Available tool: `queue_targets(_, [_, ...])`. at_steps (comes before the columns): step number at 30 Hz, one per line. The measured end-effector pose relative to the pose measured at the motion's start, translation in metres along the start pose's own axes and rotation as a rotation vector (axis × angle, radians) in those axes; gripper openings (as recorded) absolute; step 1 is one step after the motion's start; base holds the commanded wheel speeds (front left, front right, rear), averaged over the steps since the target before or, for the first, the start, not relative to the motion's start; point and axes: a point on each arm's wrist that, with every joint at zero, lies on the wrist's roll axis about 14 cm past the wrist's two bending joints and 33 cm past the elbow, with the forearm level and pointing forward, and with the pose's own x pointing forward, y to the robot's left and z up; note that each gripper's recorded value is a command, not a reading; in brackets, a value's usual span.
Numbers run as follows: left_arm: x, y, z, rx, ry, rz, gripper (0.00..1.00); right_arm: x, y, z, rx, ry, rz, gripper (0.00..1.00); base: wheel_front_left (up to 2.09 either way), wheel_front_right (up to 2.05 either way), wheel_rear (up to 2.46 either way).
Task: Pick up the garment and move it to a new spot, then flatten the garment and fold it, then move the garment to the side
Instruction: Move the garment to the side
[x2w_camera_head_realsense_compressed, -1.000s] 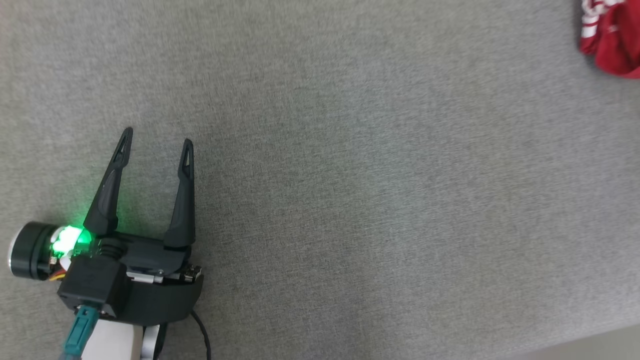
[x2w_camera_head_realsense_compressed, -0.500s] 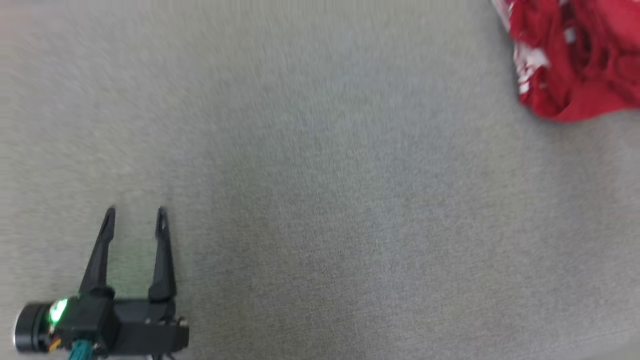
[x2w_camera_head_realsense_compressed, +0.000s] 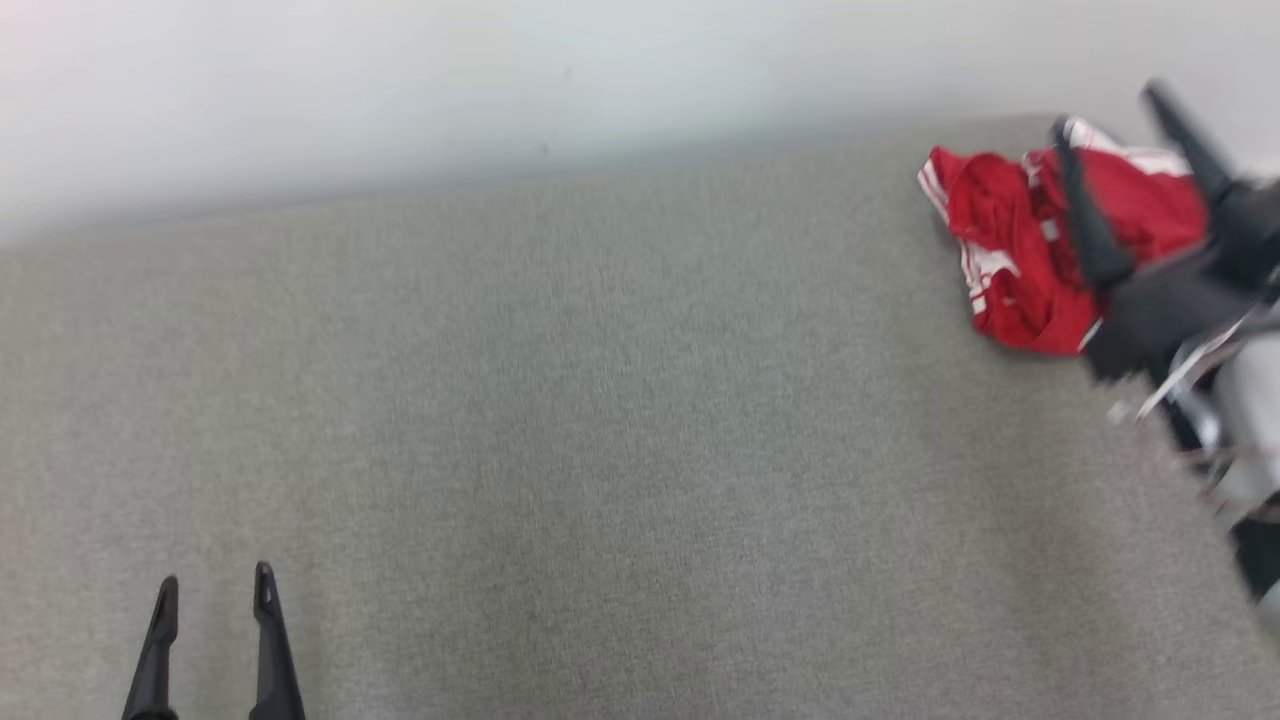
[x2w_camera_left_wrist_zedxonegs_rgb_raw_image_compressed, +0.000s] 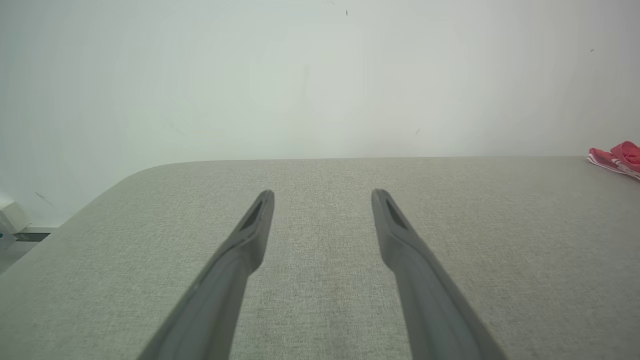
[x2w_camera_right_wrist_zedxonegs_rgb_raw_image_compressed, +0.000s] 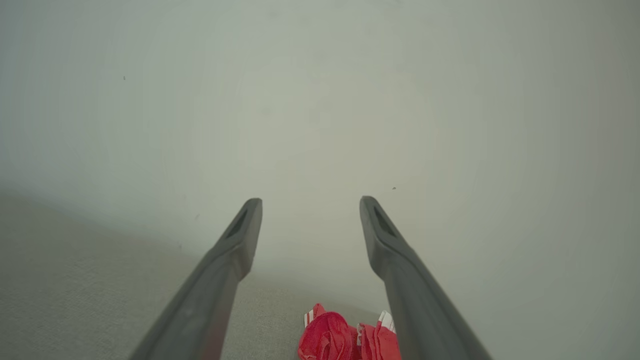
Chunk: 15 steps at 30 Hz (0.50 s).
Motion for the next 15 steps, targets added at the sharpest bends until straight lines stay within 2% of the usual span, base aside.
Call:
queue_targets(4, [-0.010,0.003,0.013,-0.005,-0.034,0.014,1.00,-0.030,0.024,0.000,0.069,-0.024,0.002,1.00,0.00,0.00,0.00])
queue_targets(12, [-0.015,-0.009,0.024,-0.017,-0.065,-0.022,1.00,-0.081,0.046,-0.018,0.223,-0.018,-0.098,1.00,0.00,0.00,0.00])
queue_targets(15, [-0.015,-0.014,0.025,-0.023,-0.068,-0.036,1.00,-0.095,0.052,-0.023,0.247,-0.009,-0.127,1.00,0.00,0.00,0.00])
